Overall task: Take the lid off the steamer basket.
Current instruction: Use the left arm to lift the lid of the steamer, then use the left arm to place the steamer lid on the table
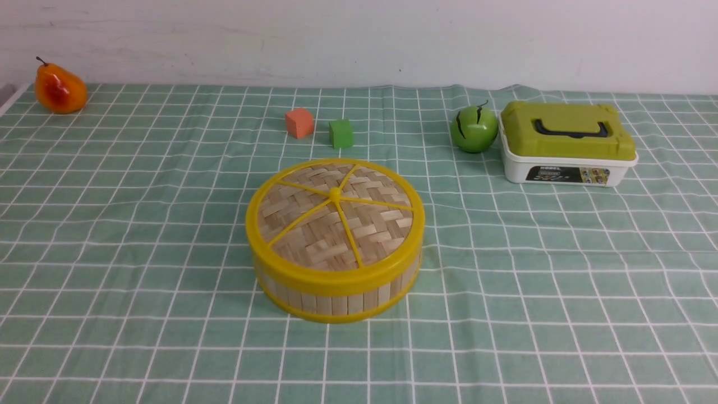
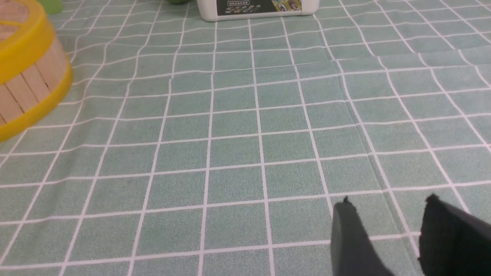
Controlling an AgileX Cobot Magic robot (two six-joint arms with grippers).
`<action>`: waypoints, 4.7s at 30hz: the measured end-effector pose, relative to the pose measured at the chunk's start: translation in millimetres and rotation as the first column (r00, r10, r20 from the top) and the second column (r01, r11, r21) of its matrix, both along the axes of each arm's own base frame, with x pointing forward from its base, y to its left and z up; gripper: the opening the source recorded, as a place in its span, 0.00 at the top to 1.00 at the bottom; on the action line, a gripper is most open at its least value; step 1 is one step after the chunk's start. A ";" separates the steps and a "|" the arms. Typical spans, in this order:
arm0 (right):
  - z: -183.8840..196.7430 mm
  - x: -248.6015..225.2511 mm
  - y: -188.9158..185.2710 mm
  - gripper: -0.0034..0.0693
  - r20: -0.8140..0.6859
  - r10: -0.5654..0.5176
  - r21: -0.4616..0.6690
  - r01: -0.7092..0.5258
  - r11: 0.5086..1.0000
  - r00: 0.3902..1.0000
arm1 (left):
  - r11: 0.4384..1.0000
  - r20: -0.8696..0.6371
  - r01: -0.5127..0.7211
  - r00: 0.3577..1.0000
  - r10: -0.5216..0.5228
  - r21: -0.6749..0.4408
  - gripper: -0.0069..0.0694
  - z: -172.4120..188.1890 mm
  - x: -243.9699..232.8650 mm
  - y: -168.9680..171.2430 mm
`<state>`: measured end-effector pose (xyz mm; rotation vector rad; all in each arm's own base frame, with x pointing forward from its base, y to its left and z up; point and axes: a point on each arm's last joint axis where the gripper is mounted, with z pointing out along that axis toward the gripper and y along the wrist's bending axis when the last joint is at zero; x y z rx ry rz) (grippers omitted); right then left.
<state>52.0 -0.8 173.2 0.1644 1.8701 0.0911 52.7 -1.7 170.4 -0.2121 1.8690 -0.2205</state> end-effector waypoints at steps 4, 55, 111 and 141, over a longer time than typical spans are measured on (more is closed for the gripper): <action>0.0 0.0 0.0 0.62 0.000 0.000 0.000 0.000 1.000 1.000 | 0.985 0.045 -0.014 0.999 0.022 -0.173 0.60 5.1 1.3 -2.7; 0.0 0.0 0.0 0.62 0.000 0.000 0.000 0.000 1.000 1.000 | 0.964 -0.757 0.251 0.612 -0.230 -0.090 0.93 177.8 305.7 -146.7; 0.0 0.0 0.0 0.62 0.000 0.000 0.000 0.000 1.000 1.000 | 0.890 -0.731 0.409 0.667 -0.142 0.200 0.65 87.7 373.0 -233.6; 0.0 0.0 0.0 0.62 0.000 0.000 0.000 0.000 1.000 1.000 | 0.907 -0.518 0.291 0.849 -0.098 0.305 0.76 241.9 307.3 -178.5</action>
